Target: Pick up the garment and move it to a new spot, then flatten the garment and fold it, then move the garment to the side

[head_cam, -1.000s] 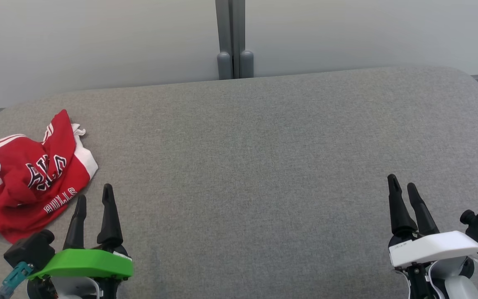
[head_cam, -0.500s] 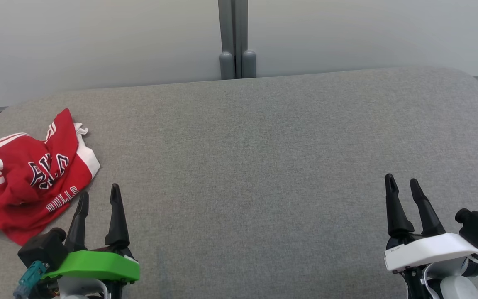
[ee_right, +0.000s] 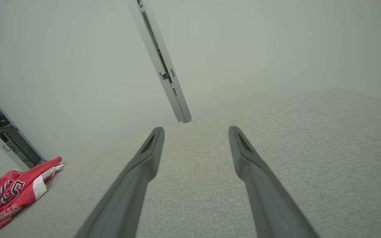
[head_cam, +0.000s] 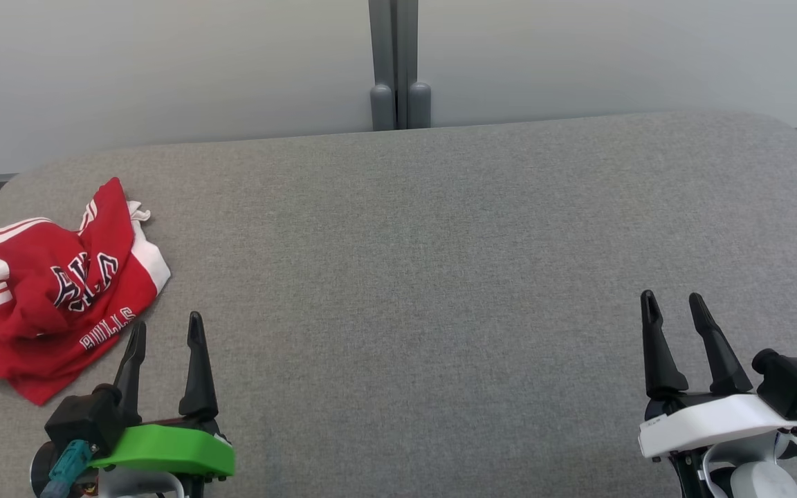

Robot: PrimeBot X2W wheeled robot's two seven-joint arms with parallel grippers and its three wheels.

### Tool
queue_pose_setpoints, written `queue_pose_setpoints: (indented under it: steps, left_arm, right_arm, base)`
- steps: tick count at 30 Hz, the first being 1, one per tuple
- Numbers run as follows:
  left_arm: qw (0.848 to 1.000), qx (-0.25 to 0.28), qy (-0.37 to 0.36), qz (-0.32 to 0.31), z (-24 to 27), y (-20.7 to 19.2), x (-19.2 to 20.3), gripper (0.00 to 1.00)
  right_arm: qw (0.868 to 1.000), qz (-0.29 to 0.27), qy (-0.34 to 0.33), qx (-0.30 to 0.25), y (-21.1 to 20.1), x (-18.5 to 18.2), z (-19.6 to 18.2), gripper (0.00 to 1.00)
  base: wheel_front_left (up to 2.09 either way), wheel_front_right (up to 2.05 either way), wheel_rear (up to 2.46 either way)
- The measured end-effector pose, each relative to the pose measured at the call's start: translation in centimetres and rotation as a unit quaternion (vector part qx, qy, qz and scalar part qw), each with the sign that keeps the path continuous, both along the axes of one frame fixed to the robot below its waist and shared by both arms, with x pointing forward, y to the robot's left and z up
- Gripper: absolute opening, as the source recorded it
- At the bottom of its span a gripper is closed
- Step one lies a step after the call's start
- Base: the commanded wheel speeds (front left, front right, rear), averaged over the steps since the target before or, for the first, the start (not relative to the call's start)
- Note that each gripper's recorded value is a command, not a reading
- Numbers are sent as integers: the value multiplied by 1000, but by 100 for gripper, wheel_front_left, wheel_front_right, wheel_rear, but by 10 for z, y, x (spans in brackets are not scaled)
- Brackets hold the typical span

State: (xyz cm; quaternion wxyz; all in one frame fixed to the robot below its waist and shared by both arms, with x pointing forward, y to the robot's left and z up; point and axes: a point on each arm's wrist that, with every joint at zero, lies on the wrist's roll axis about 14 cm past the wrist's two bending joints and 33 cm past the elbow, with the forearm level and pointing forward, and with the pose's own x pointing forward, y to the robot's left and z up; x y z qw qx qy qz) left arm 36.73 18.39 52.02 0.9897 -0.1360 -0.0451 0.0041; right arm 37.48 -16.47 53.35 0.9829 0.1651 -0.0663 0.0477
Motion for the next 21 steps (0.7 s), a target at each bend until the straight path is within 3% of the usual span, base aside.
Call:
queue_pose_setpoints:
  steps: [21]
  left_arm:
    - [998,68,-15,-2,5,-2,-5,100]
  right_arm:
    - [996,14,-15,-82,11,-1,-1,100]
  base:
    - [0,0,0]
